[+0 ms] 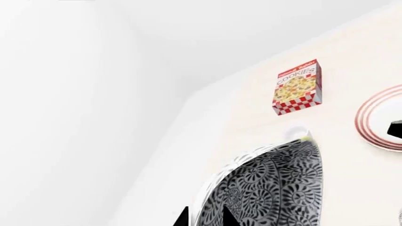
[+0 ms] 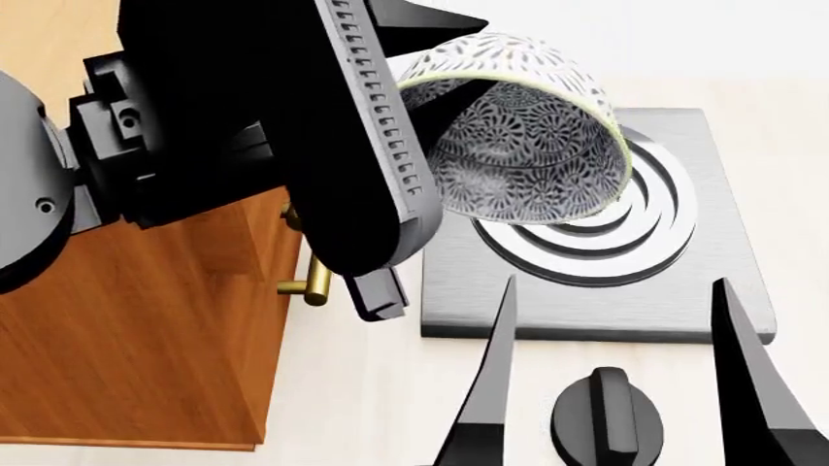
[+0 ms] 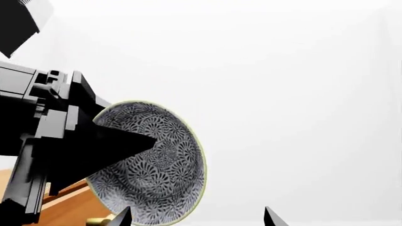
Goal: Pick the akita bowl on the wooden cabinet and place it on the plate.
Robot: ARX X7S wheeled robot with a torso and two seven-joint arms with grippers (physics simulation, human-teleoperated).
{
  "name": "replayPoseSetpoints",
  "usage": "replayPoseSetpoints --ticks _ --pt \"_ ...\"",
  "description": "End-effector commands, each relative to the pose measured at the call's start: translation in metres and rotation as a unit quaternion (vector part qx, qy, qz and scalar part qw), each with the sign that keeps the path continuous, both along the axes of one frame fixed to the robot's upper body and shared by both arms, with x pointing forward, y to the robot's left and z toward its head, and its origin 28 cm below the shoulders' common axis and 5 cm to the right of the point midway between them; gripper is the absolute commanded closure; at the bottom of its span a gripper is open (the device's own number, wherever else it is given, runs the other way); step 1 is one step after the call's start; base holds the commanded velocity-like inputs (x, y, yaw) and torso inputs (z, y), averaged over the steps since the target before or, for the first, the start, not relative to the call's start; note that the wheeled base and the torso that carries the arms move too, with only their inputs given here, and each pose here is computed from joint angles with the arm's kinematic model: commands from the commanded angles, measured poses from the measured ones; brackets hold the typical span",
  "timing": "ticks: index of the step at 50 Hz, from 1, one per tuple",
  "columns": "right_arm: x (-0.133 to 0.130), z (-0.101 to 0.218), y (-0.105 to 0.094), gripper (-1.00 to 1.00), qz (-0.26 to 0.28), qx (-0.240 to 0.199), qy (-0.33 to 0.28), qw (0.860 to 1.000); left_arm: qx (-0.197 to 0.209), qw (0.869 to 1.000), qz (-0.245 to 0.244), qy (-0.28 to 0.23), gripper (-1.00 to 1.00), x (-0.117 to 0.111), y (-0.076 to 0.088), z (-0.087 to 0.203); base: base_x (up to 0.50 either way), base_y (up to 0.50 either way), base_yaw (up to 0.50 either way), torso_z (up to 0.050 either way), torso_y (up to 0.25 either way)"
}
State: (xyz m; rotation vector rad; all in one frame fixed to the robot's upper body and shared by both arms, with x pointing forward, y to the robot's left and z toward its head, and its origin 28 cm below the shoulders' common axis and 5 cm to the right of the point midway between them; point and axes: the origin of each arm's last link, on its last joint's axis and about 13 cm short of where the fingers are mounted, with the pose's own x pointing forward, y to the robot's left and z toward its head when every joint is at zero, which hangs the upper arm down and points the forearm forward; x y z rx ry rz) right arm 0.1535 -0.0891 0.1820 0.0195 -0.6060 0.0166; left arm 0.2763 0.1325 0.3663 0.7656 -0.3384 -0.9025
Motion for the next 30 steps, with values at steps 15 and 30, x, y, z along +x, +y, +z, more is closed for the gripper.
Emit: replayPoseSetpoints --ticks 15,30 --pt "0.002 -0.001 0.0 -1.0 -0.016 -0.009 0.01 1.0 0.0 1.0 -0.028 0.0 1.0 -0.013 -0.003 -0.009 0.0 0.0 0.0 0.0 0.0" --pt "0.005 -0.003 -0.001 -1.0 -0.035 -0.015 0.022 0.999 0.004 0.999 -0.043 0.004 1.0 -0.019 -0.005 -0.014 0.0 0.0 0.0 0.0 0.001"
